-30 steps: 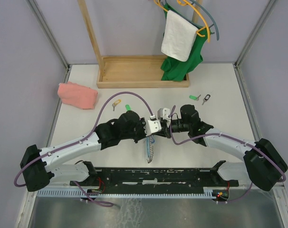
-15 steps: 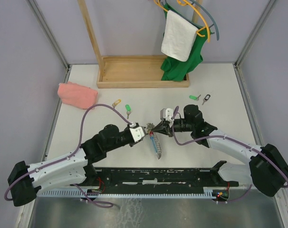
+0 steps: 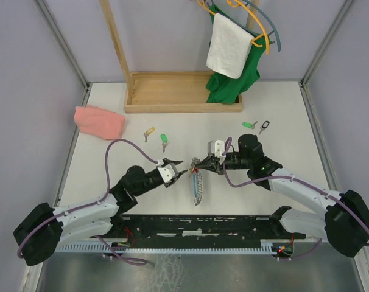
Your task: Put the keys on the keyring
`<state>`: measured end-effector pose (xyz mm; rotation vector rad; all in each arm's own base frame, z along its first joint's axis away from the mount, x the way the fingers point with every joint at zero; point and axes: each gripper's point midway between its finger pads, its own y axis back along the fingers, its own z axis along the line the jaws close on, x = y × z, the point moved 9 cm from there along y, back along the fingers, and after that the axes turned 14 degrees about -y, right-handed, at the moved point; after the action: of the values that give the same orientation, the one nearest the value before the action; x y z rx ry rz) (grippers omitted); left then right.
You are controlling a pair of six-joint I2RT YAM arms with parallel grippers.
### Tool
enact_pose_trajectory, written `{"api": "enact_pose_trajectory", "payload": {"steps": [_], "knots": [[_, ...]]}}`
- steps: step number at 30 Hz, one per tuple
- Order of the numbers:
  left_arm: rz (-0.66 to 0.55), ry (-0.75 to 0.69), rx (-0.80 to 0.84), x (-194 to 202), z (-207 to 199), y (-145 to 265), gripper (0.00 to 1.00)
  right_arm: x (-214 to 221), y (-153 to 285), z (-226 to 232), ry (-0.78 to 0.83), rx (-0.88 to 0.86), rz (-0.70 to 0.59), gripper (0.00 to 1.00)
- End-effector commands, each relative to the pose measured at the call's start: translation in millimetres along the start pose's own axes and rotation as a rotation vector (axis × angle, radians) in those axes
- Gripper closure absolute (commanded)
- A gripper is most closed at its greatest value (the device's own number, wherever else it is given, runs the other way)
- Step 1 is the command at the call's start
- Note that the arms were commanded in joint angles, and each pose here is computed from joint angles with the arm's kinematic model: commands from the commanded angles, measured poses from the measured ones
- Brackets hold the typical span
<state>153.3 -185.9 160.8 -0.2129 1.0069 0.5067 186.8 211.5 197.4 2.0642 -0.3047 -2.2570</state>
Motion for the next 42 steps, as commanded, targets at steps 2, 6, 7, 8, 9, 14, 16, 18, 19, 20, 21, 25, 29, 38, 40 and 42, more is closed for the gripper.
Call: {"api": "enact_pose_trajectory", "payload": {"steps": [2,6,7,8,9,14,16,18,19,20,21,25,29,38,40,42], "knots": [[-0.221,0.001,-0.001,-28.0,12.7,-8.7,0.54,-21.8,2.8,-1.3,0.092,0.006,-0.066,0.99],[-0.253,0.02,0.046,-29.2,10.3,-12.4,0.58,-18.6,0.7,-2.8,0.083,0.003,-0.061,0.99],[-0.257,0.026,0.059,-28.8,9.5,-13.9,0.59,-18.2,0.4,-3.3,0.081,0.004,-0.063,0.99],[-0.258,0.032,0.076,-28.3,8.3,-15.6,0.6,-18.1,0.0,-3.4,0.081,0.004,-0.065,0.99],[-0.259,0.039,0.091,-28.2,7.3,-17.0,0.62,-17.9,-0.2,-3.5,0.078,0.004,-0.065,0.99],[-0.255,0.067,0.132,-27.0,5.4,-23.7,0.66,-17.3,-0.7,-3.6,0.075,0.003,-0.065,0.99],[-0.25,0.081,0.133,-26.0,5.8,-26.1,0.66,-16.6,-0.8,-3.4,0.073,0.001,-0.065,0.99],[-0.247,0.093,0.13,-25.3,6.3,-28.3,0.67,-16.4,-0.8,-3.6,0.072,0.0,-0.065,0.99],[-0.243,0.099,0.125,-24.7,7.1,-29.1,0.66,-15.6,-1.0,-3.2,0.07,-0.002,-0.064,0.99],[-0.238,0.103,0.115,-24.1,8.2,-29.8,0.66,-15.3,-1.0,-3.1,0.07,-0.003,-0.063,0.99],[-0.235,0.106,0.107,-23.8,9.5,-30.5,0.66,-14.7,-0.9,-3.1,0.069,-0.003,-0.062,0.99],[-0.234,0.119,0.112,-23.4,10.6,-32.6,0.66,-12.9,-1.6,-2.7,0.063,-0.009,-0.059,0.99],[-0.225,0.133,0.13,-21.1,8.6,-35.8,0.68,-13.7,-2.5,-3.1,0.058,-0.011,-0.068,0.99],[-0.223,0.144,0.188,-18.0,3.4,-40.7,0.76,-15.6,-5.5,-4.5,0.047,-0.019,-0.082,0.99],[-0.229,0.143,0.204,-18.5,2.5,-42.4,0.8,-15.3,-5.9,-4.7,0.042,-0.02,-0.082,0.99],[-0.233,0.146,0.219,-18.9,1.8,-43.9,0.84,-14.4,-5.5,-4.7,0.037,-0.014,-0.079,0.99]]}}
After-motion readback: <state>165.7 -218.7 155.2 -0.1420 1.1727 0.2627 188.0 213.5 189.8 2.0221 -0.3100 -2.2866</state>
